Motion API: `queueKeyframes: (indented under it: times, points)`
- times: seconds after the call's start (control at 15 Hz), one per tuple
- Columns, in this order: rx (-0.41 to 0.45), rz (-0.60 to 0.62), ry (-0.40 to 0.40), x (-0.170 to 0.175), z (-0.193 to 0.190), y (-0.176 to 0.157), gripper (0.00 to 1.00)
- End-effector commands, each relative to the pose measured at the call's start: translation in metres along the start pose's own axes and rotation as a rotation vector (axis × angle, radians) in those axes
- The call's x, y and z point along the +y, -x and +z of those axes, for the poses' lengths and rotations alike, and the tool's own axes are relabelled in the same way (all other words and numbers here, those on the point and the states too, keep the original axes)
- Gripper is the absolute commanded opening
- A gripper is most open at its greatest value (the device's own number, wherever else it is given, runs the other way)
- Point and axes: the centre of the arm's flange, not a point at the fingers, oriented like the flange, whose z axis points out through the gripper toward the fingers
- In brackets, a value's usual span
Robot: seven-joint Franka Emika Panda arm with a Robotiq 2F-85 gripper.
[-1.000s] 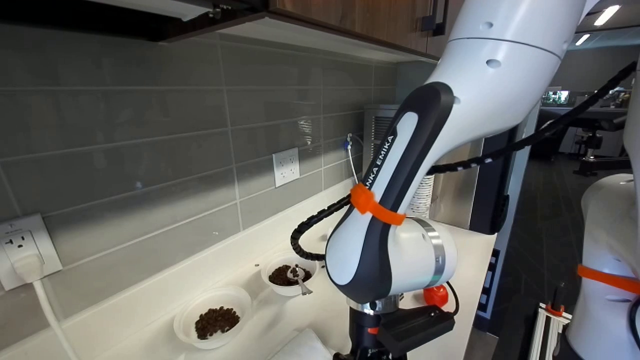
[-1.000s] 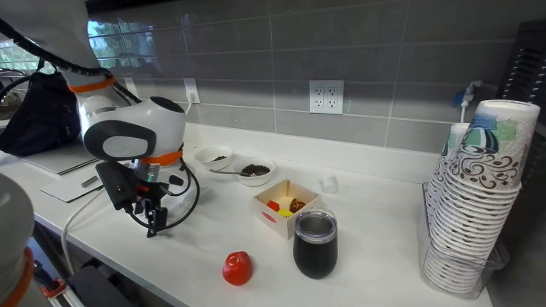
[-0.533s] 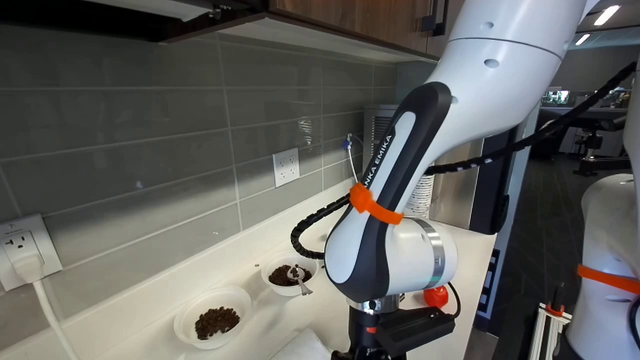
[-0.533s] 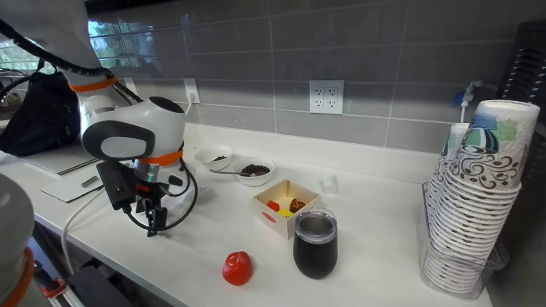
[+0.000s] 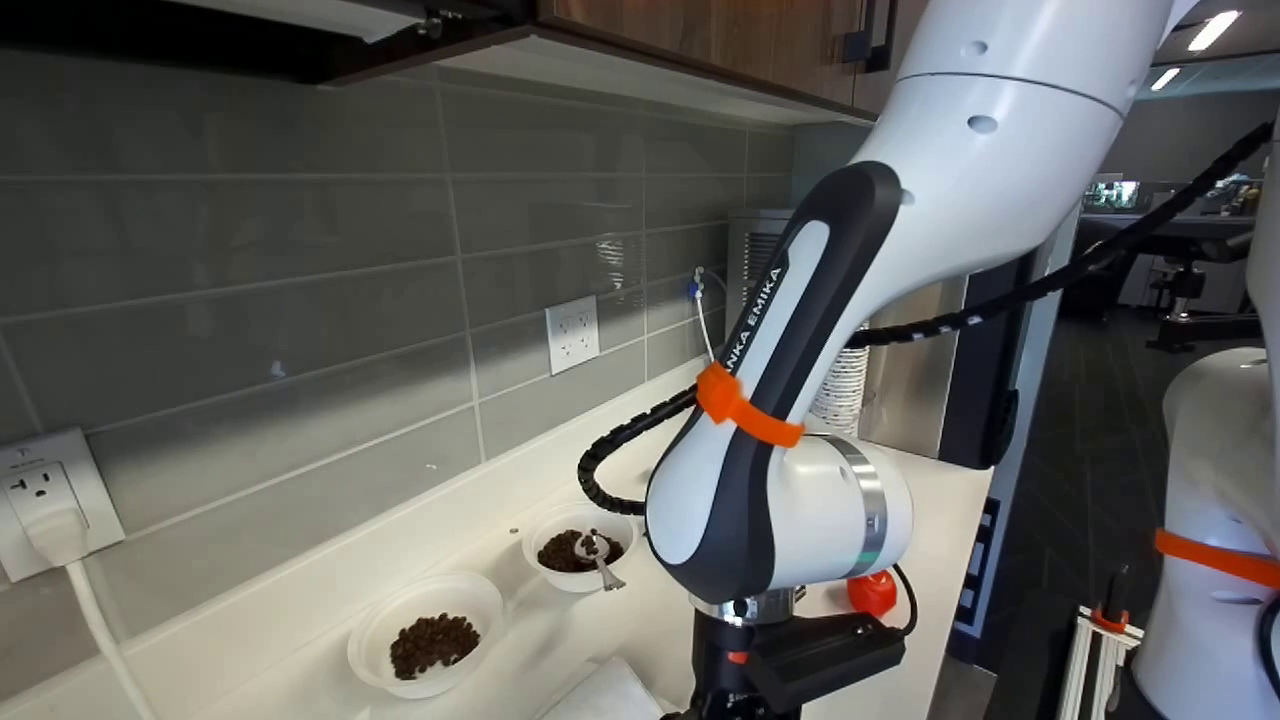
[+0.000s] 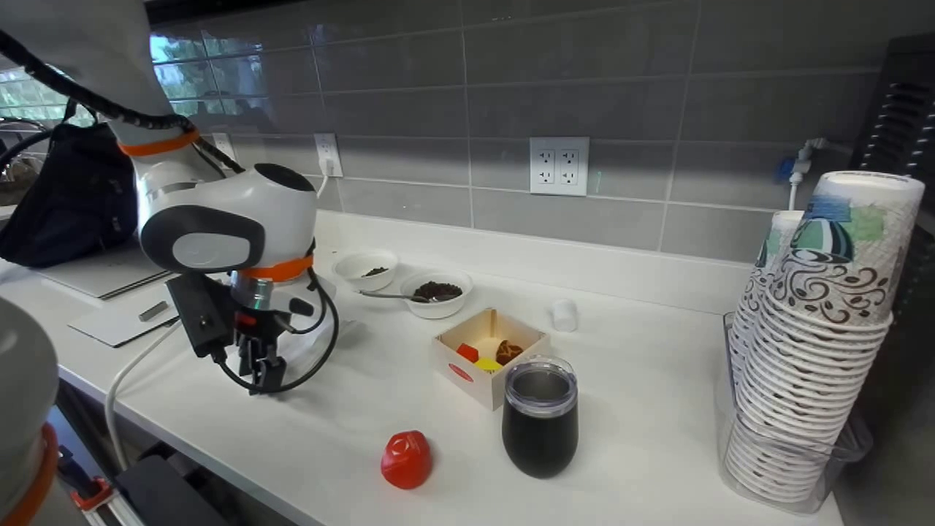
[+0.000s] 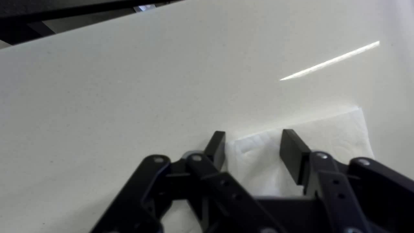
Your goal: Unfold the napkin.
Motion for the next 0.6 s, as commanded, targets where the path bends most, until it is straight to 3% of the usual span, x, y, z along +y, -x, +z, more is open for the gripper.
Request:
queueKeyframes:
  times: [0.0, 0.2, 0.53]
  points:
    - [0.027, -0.007, -0.014, 0.001, 0.002, 0.001, 0.18]
    - [0.040, -0.008, -0.022, 0.002, -0.008, 0.001, 0.00]
    - [0.076, -0.033, -0.005, -0.010, -0.037, 0.008, 0.00]
